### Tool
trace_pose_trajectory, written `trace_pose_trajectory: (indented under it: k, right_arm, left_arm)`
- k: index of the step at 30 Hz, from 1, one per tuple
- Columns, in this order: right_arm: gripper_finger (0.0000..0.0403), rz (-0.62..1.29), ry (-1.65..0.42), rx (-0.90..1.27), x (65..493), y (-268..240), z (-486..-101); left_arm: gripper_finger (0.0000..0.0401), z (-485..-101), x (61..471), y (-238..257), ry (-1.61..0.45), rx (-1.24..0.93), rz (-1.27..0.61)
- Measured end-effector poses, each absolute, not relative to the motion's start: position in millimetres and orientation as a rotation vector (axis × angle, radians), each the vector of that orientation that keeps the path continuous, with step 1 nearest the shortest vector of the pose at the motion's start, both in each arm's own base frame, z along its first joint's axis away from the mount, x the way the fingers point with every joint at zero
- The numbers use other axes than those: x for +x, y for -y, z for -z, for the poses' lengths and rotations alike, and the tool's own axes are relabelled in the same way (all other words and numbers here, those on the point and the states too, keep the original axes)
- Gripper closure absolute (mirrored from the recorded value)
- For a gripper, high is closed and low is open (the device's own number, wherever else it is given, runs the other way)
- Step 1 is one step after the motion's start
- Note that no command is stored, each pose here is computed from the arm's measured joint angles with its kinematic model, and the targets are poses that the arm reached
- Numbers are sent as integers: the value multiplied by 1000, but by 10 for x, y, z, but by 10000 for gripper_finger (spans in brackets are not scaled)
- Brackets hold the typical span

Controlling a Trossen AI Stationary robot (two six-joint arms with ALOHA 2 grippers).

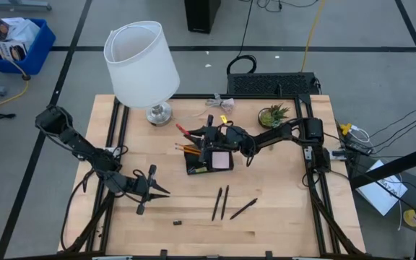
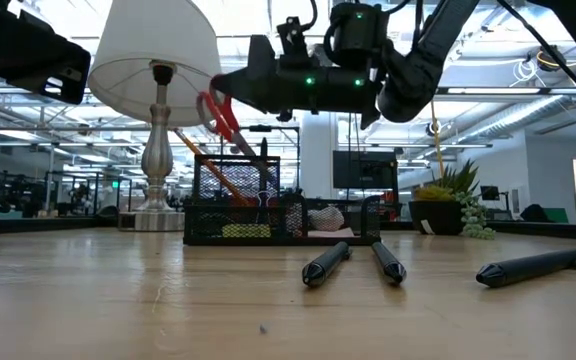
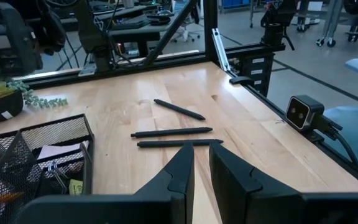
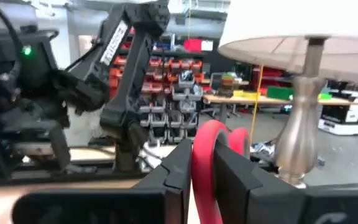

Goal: Pick and place office supplies into organizer
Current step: Put the red scissors into the black desk organizer

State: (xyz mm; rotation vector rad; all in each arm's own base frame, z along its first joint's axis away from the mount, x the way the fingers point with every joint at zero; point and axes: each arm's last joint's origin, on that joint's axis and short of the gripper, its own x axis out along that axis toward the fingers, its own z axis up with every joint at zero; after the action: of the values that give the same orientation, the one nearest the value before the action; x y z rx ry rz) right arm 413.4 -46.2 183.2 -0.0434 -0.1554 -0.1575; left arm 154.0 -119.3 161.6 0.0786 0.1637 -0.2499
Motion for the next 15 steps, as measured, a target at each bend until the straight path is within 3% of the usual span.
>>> trace_pose_trajectory:
  k: [9,15]
  right_arm:
    - [354,133,120,-67,4150,350,-1798]
    - [354,122,-21,-57,4162,282,-1664]
  left_arm:
    - [345,-1608,1539,1192,-172,80,249]
    - [345,-1608,1539,1192,-172,76,249]
